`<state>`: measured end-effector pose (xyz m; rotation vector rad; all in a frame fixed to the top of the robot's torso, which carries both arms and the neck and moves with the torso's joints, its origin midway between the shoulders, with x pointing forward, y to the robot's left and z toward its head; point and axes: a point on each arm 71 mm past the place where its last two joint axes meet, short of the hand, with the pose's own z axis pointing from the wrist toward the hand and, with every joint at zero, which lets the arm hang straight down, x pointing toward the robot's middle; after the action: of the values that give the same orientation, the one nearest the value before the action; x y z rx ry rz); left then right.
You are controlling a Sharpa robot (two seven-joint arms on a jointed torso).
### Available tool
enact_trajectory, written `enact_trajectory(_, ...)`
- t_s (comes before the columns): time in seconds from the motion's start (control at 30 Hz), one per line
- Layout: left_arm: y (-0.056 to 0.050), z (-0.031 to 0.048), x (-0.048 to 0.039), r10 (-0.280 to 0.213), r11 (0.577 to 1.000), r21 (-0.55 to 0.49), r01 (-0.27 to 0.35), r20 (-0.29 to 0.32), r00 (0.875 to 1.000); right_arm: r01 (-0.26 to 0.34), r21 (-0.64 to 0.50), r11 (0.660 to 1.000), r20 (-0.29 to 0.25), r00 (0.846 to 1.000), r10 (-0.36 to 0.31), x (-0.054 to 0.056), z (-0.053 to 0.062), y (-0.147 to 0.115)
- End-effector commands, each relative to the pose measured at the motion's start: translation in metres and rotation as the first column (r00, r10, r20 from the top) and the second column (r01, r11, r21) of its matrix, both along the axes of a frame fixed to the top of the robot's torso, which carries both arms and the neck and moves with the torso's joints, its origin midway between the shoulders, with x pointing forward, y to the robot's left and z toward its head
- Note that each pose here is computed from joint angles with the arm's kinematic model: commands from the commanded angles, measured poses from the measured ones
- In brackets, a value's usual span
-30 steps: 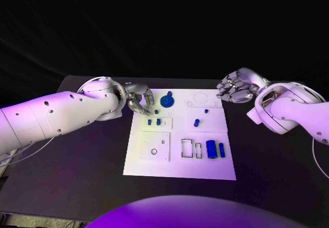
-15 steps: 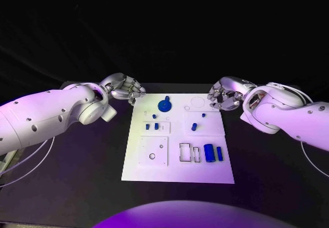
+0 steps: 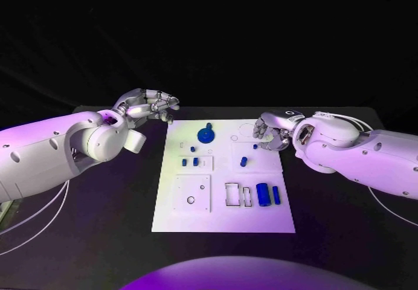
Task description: Assemble the parts on the task board
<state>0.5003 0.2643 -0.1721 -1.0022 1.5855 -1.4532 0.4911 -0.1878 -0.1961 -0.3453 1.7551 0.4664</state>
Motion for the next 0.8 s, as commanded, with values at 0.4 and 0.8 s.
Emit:
enact_trajectory(0.4, -0.004, 0.0051, -0.0045, -0.037, 0.996, -0.084, 0.039, 0.022, 0.999, -0.032, -0.081, 0.996, -0.027, 0.999, 0.030, -0.003, -0.012, 0.009)
enact_trajectory(0.8, -0.005, 0.0045, -0.0058, -0.046, 0.997, -0.066, 0.047, 0.017, 0.999, -0.027, -0.083, 0.996, -0.034, 0.999, 0.025, -0.003, -0.017, 0.012)
